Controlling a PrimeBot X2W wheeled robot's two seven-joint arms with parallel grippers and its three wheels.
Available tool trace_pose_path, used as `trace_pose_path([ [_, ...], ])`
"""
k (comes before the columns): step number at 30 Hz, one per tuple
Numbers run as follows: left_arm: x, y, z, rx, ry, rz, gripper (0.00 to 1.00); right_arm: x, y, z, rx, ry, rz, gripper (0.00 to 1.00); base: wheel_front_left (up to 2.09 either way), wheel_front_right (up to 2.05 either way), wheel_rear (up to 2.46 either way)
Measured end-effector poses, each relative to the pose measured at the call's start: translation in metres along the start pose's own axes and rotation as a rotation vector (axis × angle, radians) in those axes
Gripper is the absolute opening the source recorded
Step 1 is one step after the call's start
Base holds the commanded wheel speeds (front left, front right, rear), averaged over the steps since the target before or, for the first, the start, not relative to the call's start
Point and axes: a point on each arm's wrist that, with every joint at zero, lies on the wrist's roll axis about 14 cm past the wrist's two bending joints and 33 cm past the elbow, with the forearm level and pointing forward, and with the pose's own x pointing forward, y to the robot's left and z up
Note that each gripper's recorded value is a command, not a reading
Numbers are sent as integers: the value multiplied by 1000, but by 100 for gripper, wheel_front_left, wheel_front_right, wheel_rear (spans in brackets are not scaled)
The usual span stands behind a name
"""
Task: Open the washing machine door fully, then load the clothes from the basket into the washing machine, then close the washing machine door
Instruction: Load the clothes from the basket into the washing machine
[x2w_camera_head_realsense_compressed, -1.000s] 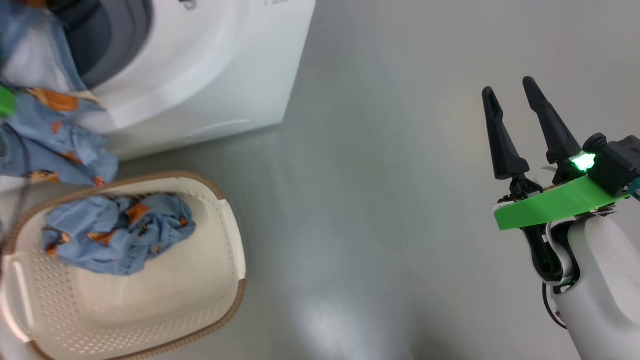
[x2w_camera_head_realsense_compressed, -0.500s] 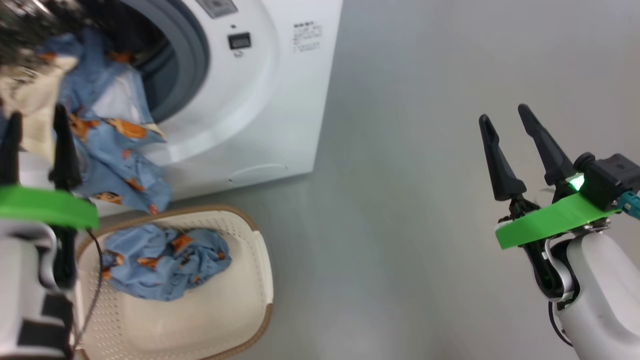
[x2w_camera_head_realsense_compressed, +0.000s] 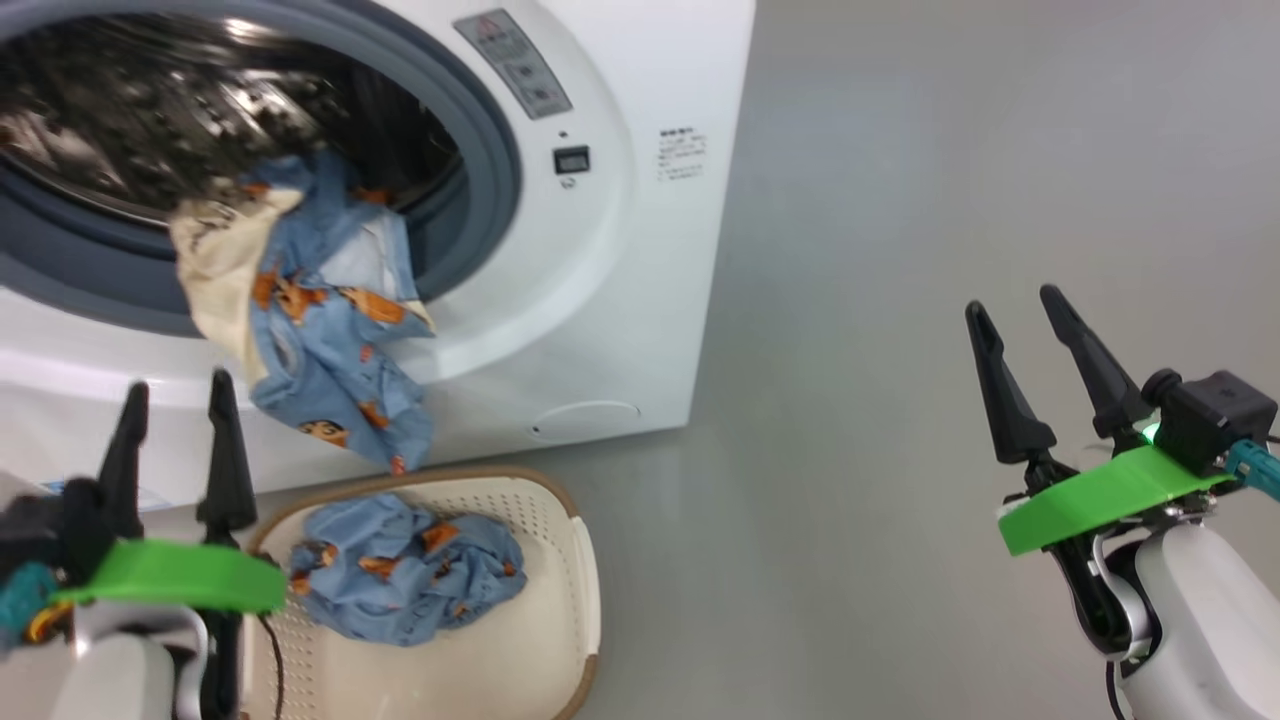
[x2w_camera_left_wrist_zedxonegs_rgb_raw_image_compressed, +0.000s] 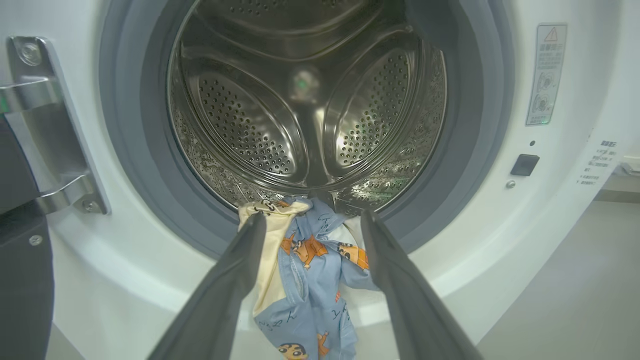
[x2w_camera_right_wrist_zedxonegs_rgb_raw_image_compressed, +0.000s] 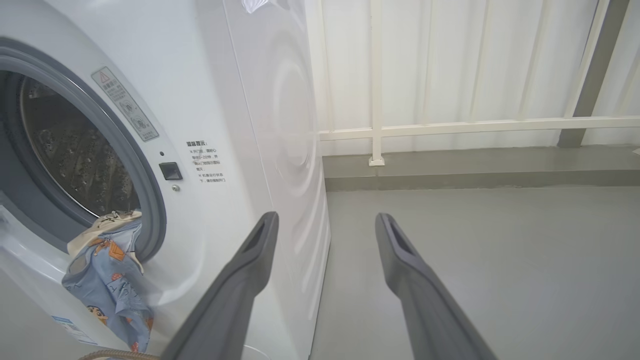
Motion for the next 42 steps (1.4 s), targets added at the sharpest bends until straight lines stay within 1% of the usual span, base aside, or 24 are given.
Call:
trace_pose_path([
  [7,-31,6,16,-2,-47,41,100,-8,10,8,9,-19,15,100,0,0,0],
  [15,-62,7,21,-29,-69,69,100,-21,17,12,16,-28,24,100,0,0,0],
  [26,-67,9,25,-35,-85,82,100,-19,20,14,15,-35,35,100,0,0,0],
  [42,-66,7,18,-45,-66,81,100,-18,20,11,14,-26,35,100,0,0,0],
])
